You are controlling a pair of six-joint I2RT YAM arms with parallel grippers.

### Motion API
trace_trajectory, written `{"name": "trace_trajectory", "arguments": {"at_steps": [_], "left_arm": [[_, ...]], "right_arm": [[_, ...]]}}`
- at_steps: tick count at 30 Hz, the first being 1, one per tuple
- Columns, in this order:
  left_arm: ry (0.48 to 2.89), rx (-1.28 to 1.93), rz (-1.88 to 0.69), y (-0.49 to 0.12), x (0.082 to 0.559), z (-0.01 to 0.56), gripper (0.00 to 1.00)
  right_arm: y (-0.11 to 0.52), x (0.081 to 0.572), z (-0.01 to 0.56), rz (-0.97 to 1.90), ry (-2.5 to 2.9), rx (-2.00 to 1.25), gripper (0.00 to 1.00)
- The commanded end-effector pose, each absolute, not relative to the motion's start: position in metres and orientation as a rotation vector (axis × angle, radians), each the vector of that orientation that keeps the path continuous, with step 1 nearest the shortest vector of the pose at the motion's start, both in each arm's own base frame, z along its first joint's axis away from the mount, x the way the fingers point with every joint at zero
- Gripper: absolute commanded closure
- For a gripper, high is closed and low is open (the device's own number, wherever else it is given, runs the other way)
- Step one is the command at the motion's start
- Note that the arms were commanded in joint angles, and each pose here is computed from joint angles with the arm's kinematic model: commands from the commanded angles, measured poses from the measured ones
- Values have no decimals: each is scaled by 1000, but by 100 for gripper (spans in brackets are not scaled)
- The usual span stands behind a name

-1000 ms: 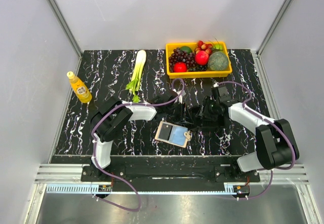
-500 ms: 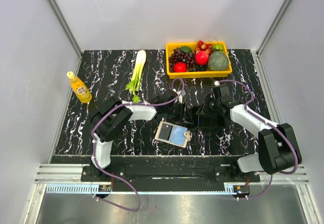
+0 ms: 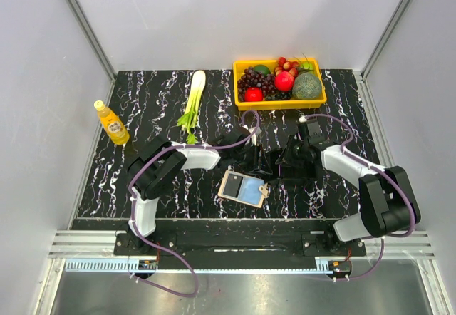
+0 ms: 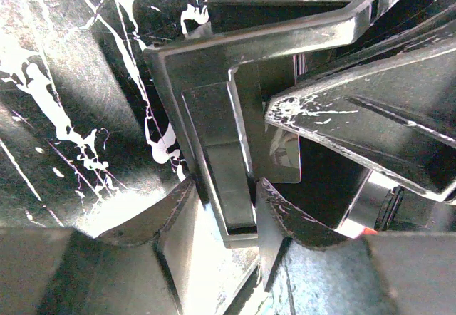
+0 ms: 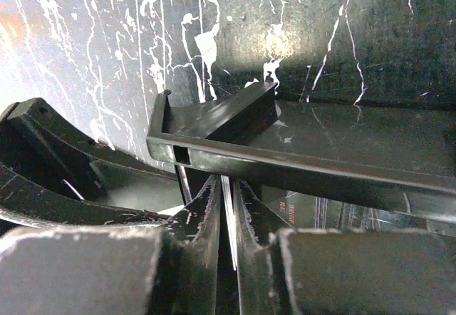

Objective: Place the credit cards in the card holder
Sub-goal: Pick up the credit card from the storage box.

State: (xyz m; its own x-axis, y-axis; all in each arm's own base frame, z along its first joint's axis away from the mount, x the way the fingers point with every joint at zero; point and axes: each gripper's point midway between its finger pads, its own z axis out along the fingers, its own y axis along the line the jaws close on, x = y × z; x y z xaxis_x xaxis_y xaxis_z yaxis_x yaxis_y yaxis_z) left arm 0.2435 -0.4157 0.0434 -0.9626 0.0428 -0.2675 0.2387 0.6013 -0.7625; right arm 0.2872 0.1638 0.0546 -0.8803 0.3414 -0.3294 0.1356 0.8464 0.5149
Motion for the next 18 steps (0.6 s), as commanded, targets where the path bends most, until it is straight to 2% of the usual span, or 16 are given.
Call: {"name": "trace_trajectory", "arguments": {"at_steps": [1, 3, 5, 6, 15, 18], "left_arm": [[2530, 300, -1301, -421, 247, 60, 66], [2534, 300, -1301, -420, 246, 60, 66], [2532, 298, -1301, -420, 246, 60, 66], [2533, 299, -1302, -420, 247, 60, 66], [2534, 292, -1309, -420, 247, 59, 66], [2532, 293, -1312, -419, 247, 60, 66]], "right_arm": [[170, 296, 64, 701, 2583, 307, 85], [174, 296, 71, 741, 2563, 268, 86], [176, 296, 81, 768, 2535, 257, 71], [178, 296, 86, 785, 2520, 249, 69], [182, 293, 76, 810, 2554, 265, 68], [184, 294, 74, 826, 2555, 268, 74]]}}
